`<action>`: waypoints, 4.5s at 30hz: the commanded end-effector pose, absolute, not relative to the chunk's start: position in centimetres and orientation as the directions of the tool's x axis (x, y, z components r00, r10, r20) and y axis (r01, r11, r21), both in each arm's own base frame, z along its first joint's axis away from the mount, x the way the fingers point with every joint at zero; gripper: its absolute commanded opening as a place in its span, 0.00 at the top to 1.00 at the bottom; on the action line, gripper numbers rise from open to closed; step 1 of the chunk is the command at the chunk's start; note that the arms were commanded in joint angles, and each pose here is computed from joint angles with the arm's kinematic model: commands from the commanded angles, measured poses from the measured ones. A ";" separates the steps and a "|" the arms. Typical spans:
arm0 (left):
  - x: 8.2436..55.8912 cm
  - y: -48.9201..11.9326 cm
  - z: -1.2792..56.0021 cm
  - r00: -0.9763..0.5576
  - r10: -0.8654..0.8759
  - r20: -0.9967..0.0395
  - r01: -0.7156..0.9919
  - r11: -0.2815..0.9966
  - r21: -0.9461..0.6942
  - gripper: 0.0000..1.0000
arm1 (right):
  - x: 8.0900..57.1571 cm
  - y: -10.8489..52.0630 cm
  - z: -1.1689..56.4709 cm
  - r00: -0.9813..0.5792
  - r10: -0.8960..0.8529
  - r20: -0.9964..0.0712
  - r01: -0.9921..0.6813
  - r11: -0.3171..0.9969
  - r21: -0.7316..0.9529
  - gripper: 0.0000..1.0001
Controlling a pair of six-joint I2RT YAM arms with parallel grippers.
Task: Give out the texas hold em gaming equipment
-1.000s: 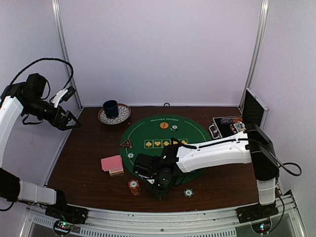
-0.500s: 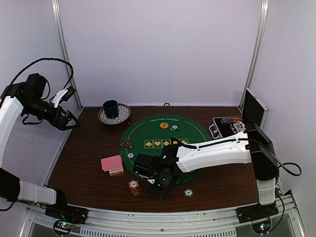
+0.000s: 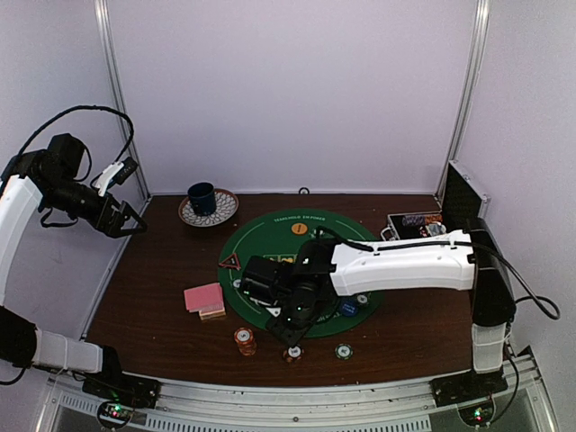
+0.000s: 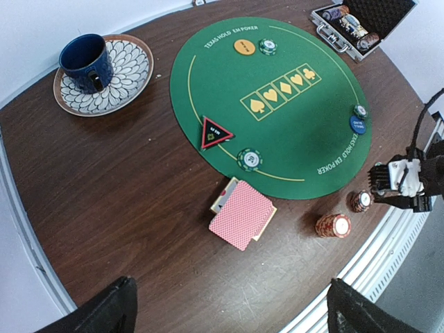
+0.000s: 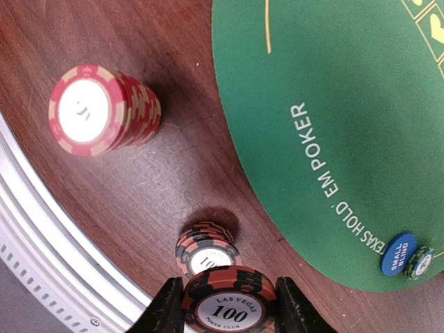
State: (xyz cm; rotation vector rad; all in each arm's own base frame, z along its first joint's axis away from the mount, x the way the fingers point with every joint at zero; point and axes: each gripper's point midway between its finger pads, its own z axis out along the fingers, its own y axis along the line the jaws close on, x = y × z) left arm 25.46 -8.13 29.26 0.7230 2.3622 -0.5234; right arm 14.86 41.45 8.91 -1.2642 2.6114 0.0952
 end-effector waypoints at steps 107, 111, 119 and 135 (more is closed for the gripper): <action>24.1 -8.0 28.6 -0.665 0.393 -0.635 0.621 0.763 -0.178 0.02 | 12.7 41.1 6.8 -0.642 -0.716 -0.275 -0.746 0.665 0.009 0.07; 24.3 -8.1 28.6 -0.668 0.390 -0.633 0.621 0.761 -0.187 0.02 | 12.7 41.0 5.7 -0.636 -0.726 -0.262 -0.753 0.659 0.000 0.10; 24.7 -8.1 28.8 -0.670 0.386 -0.634 0.621 0.760 -0.193 0.02 | 11.8 41.0 3.7 -0.636 -0.742 -0.213 -0.763 0.646 0.028 0.21; 24.7 -8.1 28.6 -0.675 0.386 -0.629 0.619 0.759 -0.199 0.02 | 12.7 40.6 3.3 -0.635 -0.743 -0.211 -0.759 0.651 -0.008 0.42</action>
